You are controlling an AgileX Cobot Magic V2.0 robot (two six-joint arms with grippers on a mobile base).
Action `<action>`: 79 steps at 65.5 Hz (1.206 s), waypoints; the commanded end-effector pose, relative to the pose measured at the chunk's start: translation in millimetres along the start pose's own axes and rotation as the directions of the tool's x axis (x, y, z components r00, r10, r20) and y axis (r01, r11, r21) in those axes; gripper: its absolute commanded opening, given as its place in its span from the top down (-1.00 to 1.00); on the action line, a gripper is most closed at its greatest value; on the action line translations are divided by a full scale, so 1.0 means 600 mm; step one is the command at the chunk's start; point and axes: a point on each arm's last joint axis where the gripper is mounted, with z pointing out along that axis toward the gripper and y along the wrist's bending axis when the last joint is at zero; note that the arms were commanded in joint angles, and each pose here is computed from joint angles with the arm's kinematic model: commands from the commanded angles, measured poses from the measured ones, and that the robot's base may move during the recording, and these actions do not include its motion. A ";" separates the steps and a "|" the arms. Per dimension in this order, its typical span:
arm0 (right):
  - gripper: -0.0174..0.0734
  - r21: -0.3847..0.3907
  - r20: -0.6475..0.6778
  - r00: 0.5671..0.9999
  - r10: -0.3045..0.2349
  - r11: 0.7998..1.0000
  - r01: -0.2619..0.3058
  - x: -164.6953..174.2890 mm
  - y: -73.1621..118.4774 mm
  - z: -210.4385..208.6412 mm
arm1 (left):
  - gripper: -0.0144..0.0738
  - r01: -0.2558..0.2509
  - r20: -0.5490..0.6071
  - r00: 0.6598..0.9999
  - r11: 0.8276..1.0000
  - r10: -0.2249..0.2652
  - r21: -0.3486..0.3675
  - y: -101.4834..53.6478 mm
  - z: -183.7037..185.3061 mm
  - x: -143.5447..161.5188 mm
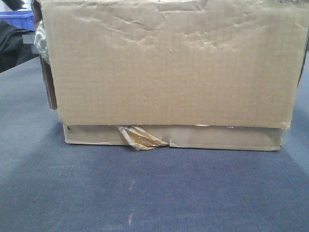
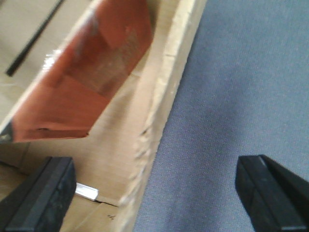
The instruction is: Stack two boxes on right shelf middle
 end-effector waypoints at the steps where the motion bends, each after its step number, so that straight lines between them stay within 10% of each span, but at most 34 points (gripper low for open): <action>1: -0.62 0.012 -0.005 1.000 -0.014 1.000 0.014 -0.005 -0.003 0.008 | -0.69 -0.008 -0.024 1.000 1.000 0.008 0.010 -0.007 0.022 -0.001; 27: -0.36 0.007 -0.050 0.999 0.003 1.000 -0.003 -0.014 -0.013 0.062 | -0.57 -0.007 -0.077 0.997 1.000 0.008 0.003 -0.006 0.057 -0.002; 43: 0.98 0.007 -0.049 0.999 0.004 1.000 -0.003 -0.015 -0.014 0.064 | 0.92 -0.006 -0.107 0.994 1.000 0.006 0.004 -0.006 0.057 0.002; 79: 0.95 0.028 0.200 0.980 -0.003 1.000 -0.002 -0.020 0.006 -0.049 | 0.93 -0.014 0.109 0.994 1.000 0.012 0.018 -0.008 -0.051 0.002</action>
